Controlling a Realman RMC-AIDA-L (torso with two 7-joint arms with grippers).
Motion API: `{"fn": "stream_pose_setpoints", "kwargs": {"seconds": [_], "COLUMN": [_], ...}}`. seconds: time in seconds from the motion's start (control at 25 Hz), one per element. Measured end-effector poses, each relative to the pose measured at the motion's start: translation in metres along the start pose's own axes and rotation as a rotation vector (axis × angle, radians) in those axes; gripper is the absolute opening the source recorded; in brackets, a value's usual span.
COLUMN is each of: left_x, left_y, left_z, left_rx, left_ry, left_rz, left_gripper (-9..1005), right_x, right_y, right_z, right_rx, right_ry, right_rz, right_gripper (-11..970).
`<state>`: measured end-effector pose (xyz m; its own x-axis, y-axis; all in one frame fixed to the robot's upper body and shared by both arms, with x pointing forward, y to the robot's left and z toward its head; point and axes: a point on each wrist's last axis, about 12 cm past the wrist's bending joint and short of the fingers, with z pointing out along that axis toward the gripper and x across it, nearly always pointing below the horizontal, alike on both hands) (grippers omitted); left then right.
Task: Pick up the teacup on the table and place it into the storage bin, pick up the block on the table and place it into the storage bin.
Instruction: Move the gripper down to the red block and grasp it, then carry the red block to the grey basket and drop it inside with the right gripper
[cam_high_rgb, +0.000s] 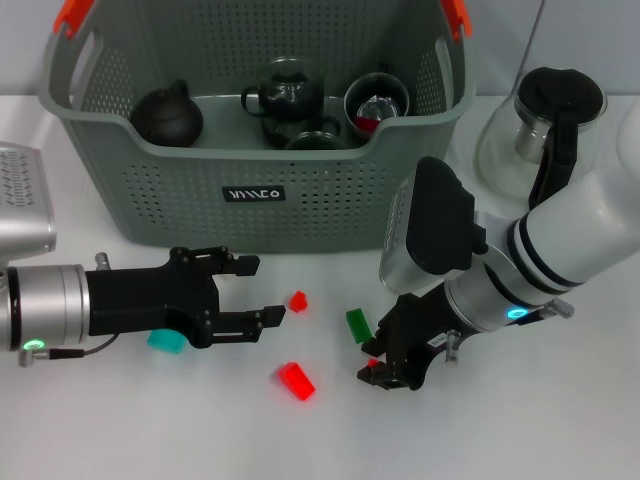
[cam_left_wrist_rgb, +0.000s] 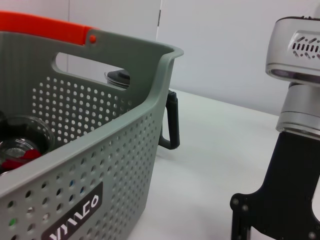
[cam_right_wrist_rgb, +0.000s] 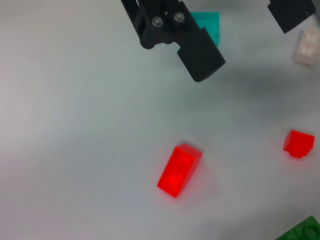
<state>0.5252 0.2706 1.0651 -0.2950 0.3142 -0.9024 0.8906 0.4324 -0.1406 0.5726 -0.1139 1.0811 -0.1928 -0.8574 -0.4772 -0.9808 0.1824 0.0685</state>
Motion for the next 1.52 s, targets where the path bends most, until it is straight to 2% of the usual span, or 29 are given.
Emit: {"fn": "stream_pose_setpoints", "kwargs": {"seconds": [0.08, 0.28, 0.32, 0.44, 0.52, 0.6, 0.68, 0.8, 0.92, 1.0, 1.08, 1.16, 1.32, 1.44, 1.52], "left_x": [0.0, 0.0, 0.0, 0.0, 0.0, 0.0, 0.001, 0.001, 0.001, 0.0, -0.001, -0.001, -0.002, -0.002, -0.003], "left_y": [0.0, 0.0, 0.0, 0.001, 0.001, 0.001, 0.001, 0.001, 0.002, 0.002, 0.002, 0.002, 0.003, 0.003, 0.003], "left_z": [0.0, 0.0, 0.0, -0.001, -0.001, -0.001, -0.002, -0.002, -0.002, -0.002, -0.002, -0.002, -0.002, -0.002, -0.002], "left_rx": [-0.002, -0.003, -0.003, -0.004, -0.004, -0.006, -0.008, -0.011, -0.012, -0.012, -0.011, -0.01, -0.008, -0.008, -0.008], "left_ry": [0.001, 0.001, 0.001, 0.0, 0.001, 0.002, 0.003, 0.002, -0.002, -0.003, -0.003, -0.003, -0.005, -0.005, -0.006], "left_rz": [0.0, 0.0, 0.0, 0.001, 0.001, 0.0, -0.002, -0.004, -0.004, -0.002, 0.0, 0.001, 0.004, 0.005, 0.004], "left_gripper": [751, 751, 751, 751, 751, 751, 751, 751, 751, 751, 751, 751, 751, 751, 751], "right_x": [0.001, 0.001, 0.0, -0.005, -0.012, -0.021, -0.03, -0.054, -0.08, -0.093, -0.105, -0.113, -0.119, -0.116, -0.114], "right_y": [0.0, 0.002, 0.002, 0.005, 0.006, 0.006, 0.009, 0.011, 0.002, -0.01, -0.03, -0.051, -0.088, -0.1, -0.101], "right_z": [0.0, -0.002, -0.004, -0.02, -0.042, -0.073, -0.106, -0.166, -0.218, -0.238, -0.245, -0.239, -0.209, -0.187, -0.178], "right_rx": [-0.001, -0.01, -0.013, -0.038, -0.044, -0.037, -0.026, 0.056, 0.19, 0.25, 0.286, 0.313, 0.337, 0.341, 0.355], "right_ry": [0.004, 0.005, -0.001, -0.029, -0.058, -0.088, -0.112, -0.188, -0.305, -0.371, -0.415, -0.417, -0.349, -0.309, -0.296], "right_rz": [0.003, 0.0, -0.002, -0.005, -0.005, -0.005, -0.002, 0.012, 0.05, 0.079, 0.12, 0.16, 0.197, 0.18, 0.162], "right_gripper": [484, 292, 254, 219, 196, 196, 196, 195, 195, 195, 195, 196, 198, 204, 208]}}
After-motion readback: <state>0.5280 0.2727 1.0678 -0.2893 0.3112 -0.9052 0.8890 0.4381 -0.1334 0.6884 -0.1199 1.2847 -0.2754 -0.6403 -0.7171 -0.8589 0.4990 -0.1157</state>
